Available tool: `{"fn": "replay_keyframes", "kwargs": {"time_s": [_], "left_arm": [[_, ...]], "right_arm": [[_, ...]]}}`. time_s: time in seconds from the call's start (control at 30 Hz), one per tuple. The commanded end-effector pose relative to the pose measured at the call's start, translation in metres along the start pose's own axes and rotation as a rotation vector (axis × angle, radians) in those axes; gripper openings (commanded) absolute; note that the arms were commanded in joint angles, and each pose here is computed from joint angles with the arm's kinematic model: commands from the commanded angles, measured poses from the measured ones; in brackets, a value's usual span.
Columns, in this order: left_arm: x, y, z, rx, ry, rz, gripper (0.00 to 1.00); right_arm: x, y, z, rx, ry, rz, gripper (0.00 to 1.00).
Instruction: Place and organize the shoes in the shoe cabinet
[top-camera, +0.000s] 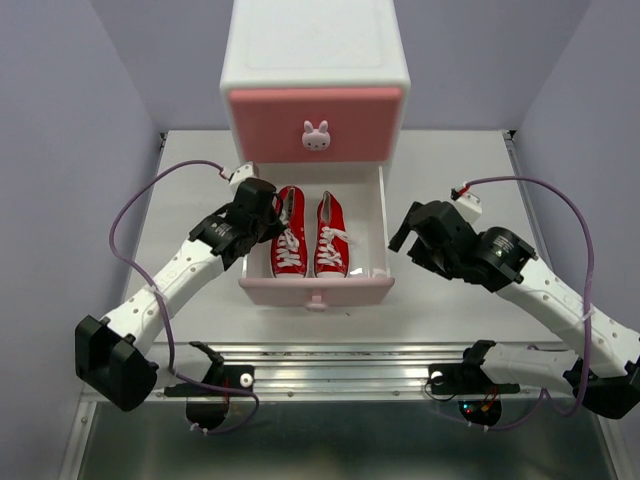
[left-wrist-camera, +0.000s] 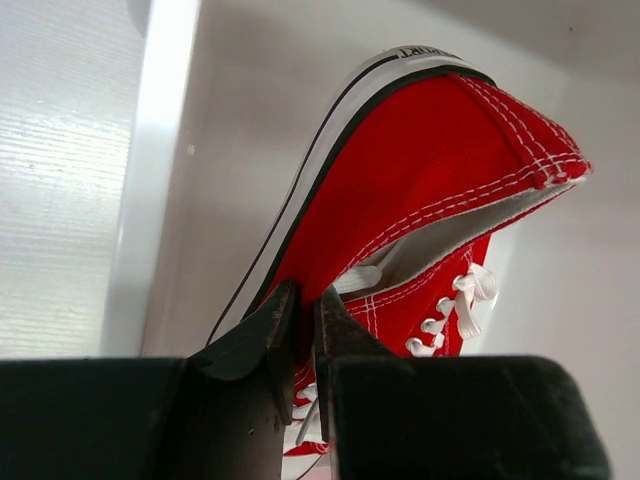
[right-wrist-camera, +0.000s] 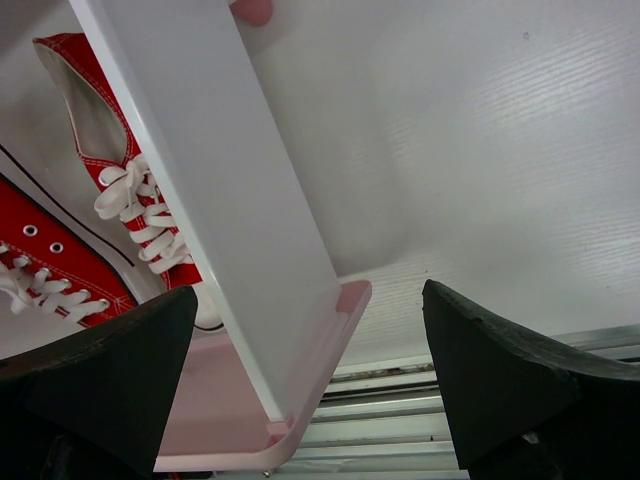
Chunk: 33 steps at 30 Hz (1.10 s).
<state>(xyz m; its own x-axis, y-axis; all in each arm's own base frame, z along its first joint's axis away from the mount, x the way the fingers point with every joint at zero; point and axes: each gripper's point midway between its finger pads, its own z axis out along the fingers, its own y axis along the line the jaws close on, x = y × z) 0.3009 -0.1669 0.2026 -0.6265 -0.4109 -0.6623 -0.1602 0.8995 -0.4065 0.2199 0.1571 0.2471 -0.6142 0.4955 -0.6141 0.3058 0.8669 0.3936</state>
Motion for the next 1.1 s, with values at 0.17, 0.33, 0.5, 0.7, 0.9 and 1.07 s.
{"fn": "replay_keyframes", "kwargs": {"time_s": [0.17,0.33,0.5,0.7,0.9,1.07], "left_arm": [[-0.010,-0.023,0.018,0.065,-0.057,-0.061,0.00],[-0.011,-0.023,0.030,0.034,-0.071,-0.073,0.00],[-0.008,-0.027,0.042,0.022,-0.056,-0.044,0.00],[-0.004,-0.021,0.054,-0.040,-0.042,-0.065,0.00],[-0.008,-0.014,0.053,-0.106,-0.053,-0.117,0.00],[-0.011,-0.022,0.052,-0.090,-0.039,-0.105,0.31]], "right_arm": [[-0.009,-0.004,-0.001,0.003,-0.043,0.030,1.00],[-0.008,-0.004,-0.001,0.003,-0.042,0.045,1.00],[-0.008,-0.006,-0.001,0.005,-0.046,0.041,1.00],[-0.009,-0.007,-0.002,0.006,-0.051,0.041,1.00],[-0.013,-0.009,-0.004,0.004,-0.065,0.049,1.00],[-0.015,-0.009,-0.006,0.002,-0.073,0.053,1.00]]}}
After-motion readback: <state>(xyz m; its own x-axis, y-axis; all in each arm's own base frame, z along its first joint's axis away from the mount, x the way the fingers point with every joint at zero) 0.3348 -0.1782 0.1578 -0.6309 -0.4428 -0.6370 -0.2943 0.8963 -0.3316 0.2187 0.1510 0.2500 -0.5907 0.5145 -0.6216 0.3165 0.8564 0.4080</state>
